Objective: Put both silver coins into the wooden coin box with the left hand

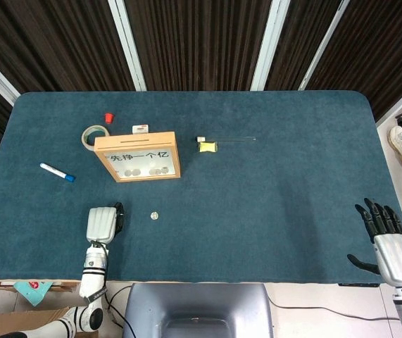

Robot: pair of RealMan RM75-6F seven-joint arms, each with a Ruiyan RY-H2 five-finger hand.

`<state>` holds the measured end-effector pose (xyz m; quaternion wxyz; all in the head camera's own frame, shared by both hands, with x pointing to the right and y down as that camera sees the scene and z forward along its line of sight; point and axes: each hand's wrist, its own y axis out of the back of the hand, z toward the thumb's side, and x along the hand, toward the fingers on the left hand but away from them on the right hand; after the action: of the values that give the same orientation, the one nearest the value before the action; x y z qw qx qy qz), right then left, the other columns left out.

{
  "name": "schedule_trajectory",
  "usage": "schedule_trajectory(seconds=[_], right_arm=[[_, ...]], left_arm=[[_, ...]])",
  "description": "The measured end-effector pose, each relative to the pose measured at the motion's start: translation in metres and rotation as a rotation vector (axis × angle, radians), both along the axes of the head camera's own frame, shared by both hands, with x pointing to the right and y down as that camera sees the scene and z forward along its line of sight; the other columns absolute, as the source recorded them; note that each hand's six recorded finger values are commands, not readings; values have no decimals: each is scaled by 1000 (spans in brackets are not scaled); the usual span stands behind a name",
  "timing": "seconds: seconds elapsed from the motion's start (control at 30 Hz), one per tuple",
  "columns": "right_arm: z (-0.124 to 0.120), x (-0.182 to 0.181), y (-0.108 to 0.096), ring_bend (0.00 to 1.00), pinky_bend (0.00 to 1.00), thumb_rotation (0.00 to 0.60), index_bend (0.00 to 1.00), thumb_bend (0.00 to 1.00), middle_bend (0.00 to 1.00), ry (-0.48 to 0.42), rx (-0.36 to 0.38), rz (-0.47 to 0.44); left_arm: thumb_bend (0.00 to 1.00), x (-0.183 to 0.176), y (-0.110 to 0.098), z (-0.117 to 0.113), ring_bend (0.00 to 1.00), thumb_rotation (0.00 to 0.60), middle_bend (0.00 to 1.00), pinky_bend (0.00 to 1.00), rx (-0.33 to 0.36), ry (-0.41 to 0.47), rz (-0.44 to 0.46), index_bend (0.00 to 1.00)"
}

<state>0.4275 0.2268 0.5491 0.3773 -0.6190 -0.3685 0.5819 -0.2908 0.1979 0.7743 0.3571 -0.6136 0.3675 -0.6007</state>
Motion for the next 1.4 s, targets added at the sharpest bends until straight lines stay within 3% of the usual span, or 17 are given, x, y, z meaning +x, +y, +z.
schedule_trajectory(seconds=[0.57, 1.4], right_arm=[[1, -1, 0, 0, 0, 600, 0, 204, 0, 4, -5, -2], [1, -1, 1, 0, 0, 600, 0, 204, 0, 7, -10, -4]], left_arm=[[418, -3, -4, -5, 1000, 600, 1000, 1000, 26, 4, -2, 532], [421, -1, -8, -16, 1000, 600, 1000, 1000, 71, 38, -1, 591]])
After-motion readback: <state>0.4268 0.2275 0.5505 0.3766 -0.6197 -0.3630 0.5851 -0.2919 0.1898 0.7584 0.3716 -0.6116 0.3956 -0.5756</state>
